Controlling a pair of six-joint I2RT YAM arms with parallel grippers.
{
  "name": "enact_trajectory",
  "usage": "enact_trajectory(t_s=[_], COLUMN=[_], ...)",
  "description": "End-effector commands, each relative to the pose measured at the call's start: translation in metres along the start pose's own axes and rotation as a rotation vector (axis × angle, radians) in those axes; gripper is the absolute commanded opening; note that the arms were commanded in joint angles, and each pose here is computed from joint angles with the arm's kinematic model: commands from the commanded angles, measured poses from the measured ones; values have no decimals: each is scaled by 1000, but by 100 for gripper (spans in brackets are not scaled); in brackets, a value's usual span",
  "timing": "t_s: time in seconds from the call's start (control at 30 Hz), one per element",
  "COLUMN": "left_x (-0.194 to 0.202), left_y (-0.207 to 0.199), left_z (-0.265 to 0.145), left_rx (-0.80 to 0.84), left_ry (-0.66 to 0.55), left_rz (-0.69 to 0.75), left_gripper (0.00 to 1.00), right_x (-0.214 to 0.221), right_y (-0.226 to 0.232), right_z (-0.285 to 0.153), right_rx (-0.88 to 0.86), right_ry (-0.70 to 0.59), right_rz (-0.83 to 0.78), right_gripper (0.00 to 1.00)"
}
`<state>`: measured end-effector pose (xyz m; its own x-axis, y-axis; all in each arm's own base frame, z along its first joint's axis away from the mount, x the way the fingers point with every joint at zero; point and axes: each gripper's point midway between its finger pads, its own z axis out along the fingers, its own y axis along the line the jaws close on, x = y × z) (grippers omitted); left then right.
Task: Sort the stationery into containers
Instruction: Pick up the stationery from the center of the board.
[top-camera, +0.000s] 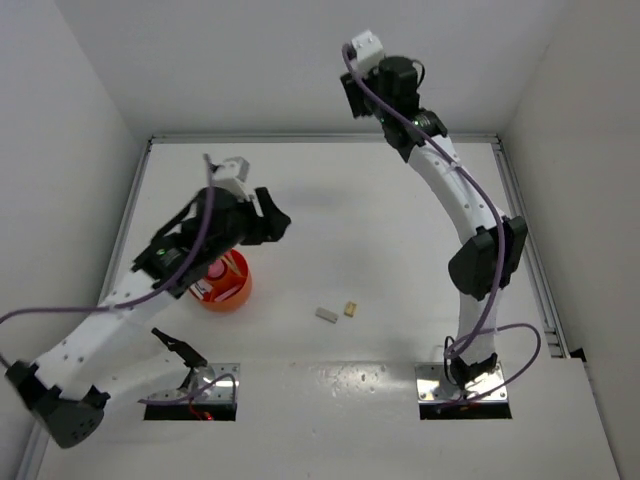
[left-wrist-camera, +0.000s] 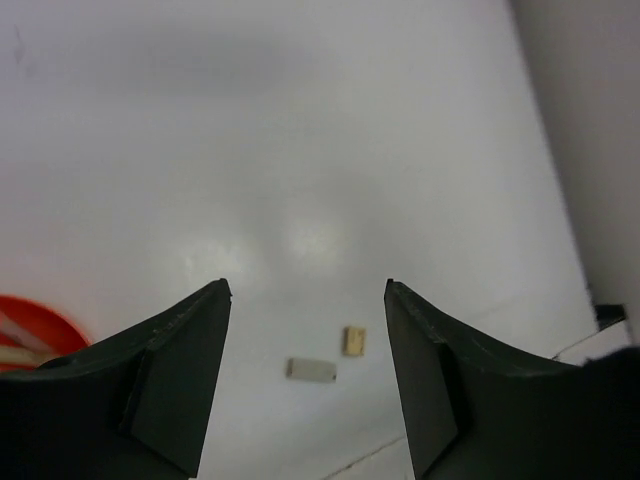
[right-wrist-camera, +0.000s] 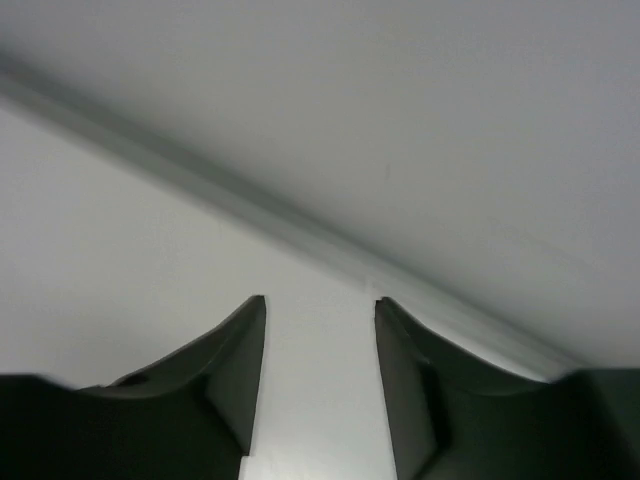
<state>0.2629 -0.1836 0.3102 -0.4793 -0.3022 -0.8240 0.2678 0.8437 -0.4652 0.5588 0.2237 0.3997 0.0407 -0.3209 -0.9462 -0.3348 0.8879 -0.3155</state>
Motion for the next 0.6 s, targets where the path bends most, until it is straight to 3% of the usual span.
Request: enact_trajectory(t_s=[0.0, 0.07, 0.1, 0.17, 0.2, 0.23, 0.27, 0.33, 0.4, 0.47, 0.57], left_x=[61, 82, 86, 113, 122, 124, 142, 156, 185, 201, 217], left_y=[19, 23, 23, 12, 8, 9, 5, 3, 7, 4, 1], left_z=[25, 34, 36, 42, 43, 43, 46, 44, 44, 46, 53], left_rx=[-167, -260, -304, -332, -350, -384, -404, -478, -577, -627, -697], left_ry=[146, 163, 155, 202, 205, 188, 219, 228, 264, 303, 320], left_rz=[-79, -69, -101, -81, -124, -140, -139, -240, -307, -352, -379], left_gripper=[68, 65, 64, 58, 53, 48, 33, 26, 37, 57, 68], right_x=[77, 94, 93, 111, 114, 111, 120, 133, 133, 134, 138], right_y=[-19, -4, 6, 20, 23, 30, 36, 38, 41, 44, 51], right_z=[-47, -64, -70, -84, -90, -96, -101, -107, -115, -120, -128], right_rx=[50, -11, -74, -135, -156, -193, -204, -202, -205, -208, -230], right_ry=[265, 318, 326, 409, 424, 427, 450, 468, 449, 443, 426], right_rz=[80, 181, 251, 307, 331, 363, 382, 415, 437, 461, 478], right_gripper=[43, 0, 0, 39, 50, 53, 55, 55, 57, 59, 62])
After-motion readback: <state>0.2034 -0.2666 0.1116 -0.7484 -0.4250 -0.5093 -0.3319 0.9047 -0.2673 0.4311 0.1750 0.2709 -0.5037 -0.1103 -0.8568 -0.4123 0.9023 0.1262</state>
